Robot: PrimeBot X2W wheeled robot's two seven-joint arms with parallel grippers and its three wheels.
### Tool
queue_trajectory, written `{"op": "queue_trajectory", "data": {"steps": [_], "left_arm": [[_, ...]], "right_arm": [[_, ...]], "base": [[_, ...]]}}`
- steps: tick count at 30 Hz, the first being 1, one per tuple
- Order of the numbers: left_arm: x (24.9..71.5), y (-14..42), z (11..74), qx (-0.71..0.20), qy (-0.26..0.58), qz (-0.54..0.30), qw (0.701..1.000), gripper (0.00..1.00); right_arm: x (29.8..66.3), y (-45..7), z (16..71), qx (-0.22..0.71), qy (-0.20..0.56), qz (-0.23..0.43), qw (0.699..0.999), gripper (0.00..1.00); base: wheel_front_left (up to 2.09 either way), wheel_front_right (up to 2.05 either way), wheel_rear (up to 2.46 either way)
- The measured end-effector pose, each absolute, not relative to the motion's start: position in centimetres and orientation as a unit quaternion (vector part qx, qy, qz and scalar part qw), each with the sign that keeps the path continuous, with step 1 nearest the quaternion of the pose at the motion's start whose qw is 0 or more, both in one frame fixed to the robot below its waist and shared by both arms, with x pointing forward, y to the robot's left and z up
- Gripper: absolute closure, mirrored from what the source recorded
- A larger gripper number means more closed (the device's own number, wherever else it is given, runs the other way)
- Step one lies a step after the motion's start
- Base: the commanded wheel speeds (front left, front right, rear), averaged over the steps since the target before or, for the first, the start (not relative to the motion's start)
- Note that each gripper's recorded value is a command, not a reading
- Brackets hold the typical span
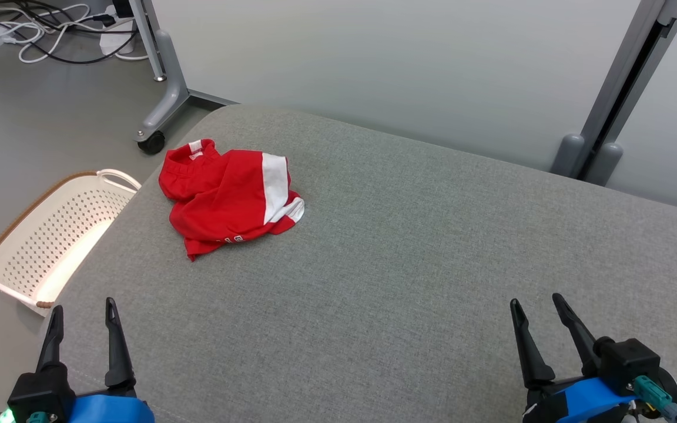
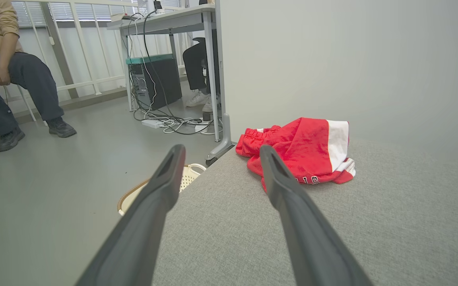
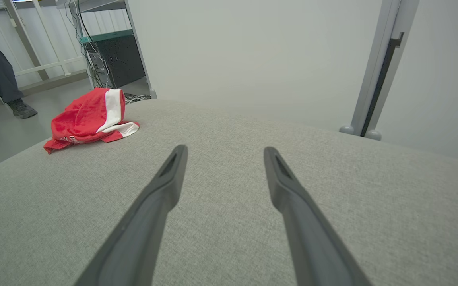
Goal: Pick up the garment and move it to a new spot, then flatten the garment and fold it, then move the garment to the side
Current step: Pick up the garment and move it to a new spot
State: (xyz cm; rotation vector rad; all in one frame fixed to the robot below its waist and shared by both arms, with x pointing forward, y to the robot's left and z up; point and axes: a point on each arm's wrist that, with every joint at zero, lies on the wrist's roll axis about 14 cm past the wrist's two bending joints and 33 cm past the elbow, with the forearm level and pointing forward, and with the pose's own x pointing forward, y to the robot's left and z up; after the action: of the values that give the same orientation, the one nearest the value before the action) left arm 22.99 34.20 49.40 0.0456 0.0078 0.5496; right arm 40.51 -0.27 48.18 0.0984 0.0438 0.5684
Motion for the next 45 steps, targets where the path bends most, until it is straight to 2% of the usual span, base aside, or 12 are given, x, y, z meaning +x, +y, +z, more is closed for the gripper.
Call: {"op": "queue_trajectory", "data": {"steps": [9, 13, 21, 29, 36, 42, 45], "left_arm": [[23.7, 34.1, 49.1, 0.019, 0.008, 0.27, 0.963, 0.0], [25.9, 34.1, 50.0, 0.022, -0.004, 0.258, 0.966, 0.0], [34.3, 35.1, 53.7, 0.045, -0.05, 0.222, 0.973, 0.0], [44.2, 35.4, 53.7, 0.047, -0.052, 0.194, 0.979, 0.0], [50.4, 35.6, 50.3, 0.047, -0.009, 0.177, 0.983, 0.0], [52.5, 36.7, 44.8, 0.039, 0.098, 0.176, 0.979, 0.0], [51.6, 37.0, 40.6, 0.021, 0.191, 0.181, 0.965, 0.0]], "right_arm": [[40.7, -1.2, 47.7, 0.048, 0.027, 0.271, 0.961, 0.0], [41.2, -2.3, 47.7, 0.046, 0.024, 0.258, 0.965, 0.0], [43.1, -5.7, 47.5, 0.025, 0.018, 0.225, 0.974, 0.0], [45.5, -10.9, 46.8, -0.009, 0.019, 0.172, 0.985, 0.0], [46.6, -14.4, 45.3, -0.029, 0.037, 0.135, 0.99, 0.0], [47.2, -15.5, 43.9, -0.036, 0.052, 0.125, 0.99, 0.0], [47.3, -15.7, 43.4, -0.037, 0.057, 0.124, 0.99, 0.0]], "base": [[0.0, 0.0, 0.0], [0.0, 0.0, 0.0], [0.0, 0.0, 0.0], [0.0, 0.0, 0.0], [0.0, 0.0, 0.0], [0.0, 0.0, 0.0], [0.0, 0.0, 0.0]]}}
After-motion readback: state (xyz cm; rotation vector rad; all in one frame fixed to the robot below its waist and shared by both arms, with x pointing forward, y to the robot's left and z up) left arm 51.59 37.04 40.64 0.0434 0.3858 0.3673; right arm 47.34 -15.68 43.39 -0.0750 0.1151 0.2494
